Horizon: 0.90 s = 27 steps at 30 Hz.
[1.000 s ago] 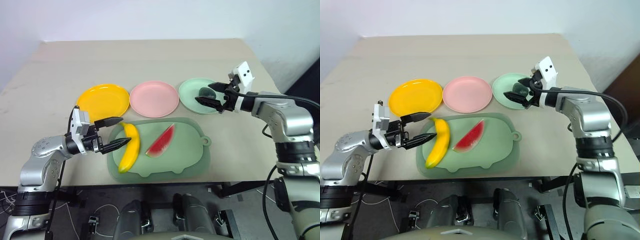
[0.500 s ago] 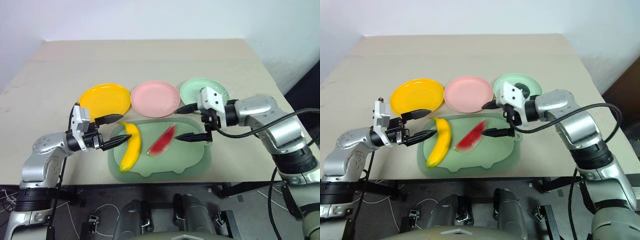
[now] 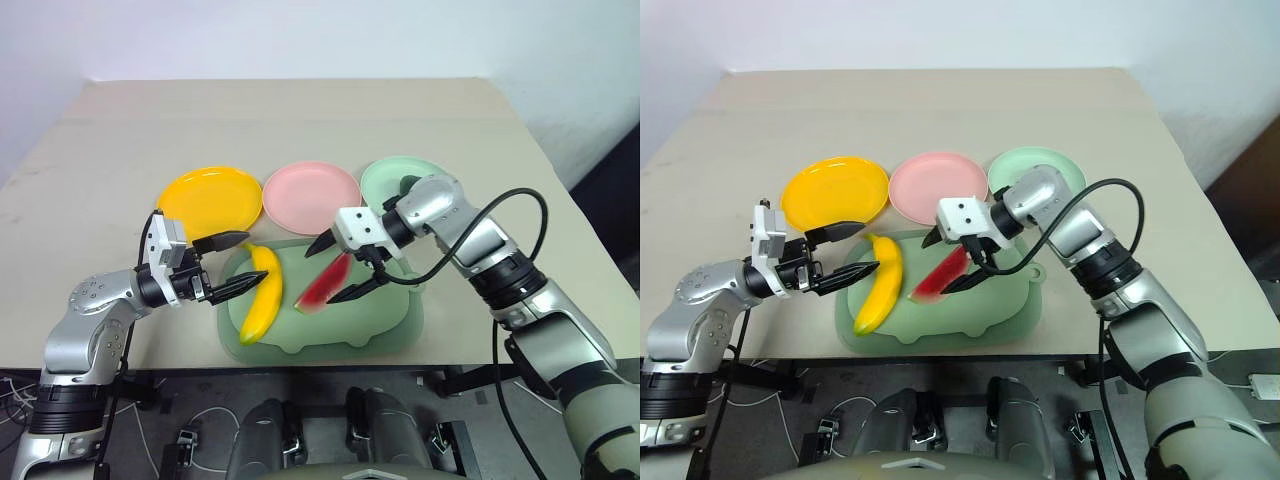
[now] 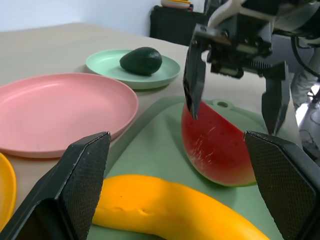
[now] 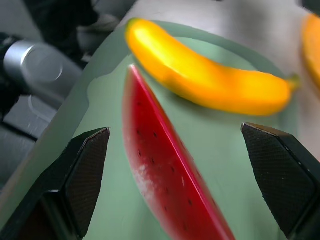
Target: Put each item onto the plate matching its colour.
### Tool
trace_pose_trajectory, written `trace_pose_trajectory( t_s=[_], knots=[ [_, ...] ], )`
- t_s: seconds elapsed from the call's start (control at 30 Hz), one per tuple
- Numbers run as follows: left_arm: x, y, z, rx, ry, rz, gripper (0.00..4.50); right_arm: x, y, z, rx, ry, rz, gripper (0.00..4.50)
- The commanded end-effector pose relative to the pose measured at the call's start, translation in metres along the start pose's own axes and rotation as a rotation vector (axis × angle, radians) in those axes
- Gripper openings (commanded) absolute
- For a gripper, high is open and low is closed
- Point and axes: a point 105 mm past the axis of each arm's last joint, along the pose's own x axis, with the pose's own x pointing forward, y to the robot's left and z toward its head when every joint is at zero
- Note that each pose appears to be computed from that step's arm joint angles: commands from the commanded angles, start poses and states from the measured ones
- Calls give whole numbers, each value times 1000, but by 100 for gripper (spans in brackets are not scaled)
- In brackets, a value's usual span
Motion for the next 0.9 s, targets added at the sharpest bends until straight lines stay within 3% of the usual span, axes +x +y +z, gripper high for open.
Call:
trace_pose_trajectory(
  t_s=[0.03,0.5,0.6,0.8,0.9],
  knots=[
    [-3,0,12,46,-23,-1,450,4,-5,2,-102,46,32,448],
    [-9,-5,10,39,-18,-3,450,14,-14,-17,-220,142,71,448],
    [-5,-5,16,44,-18,-7,450,15,-11,-16,-224,132,81,392],
    [7,-7,28,52,-22,-20,450,16,-7,-20,-223,152,96,192],
    [13,-9,34,54,-24,-26,450,16,-6,-22,-214,163,101,126]
  ],
)
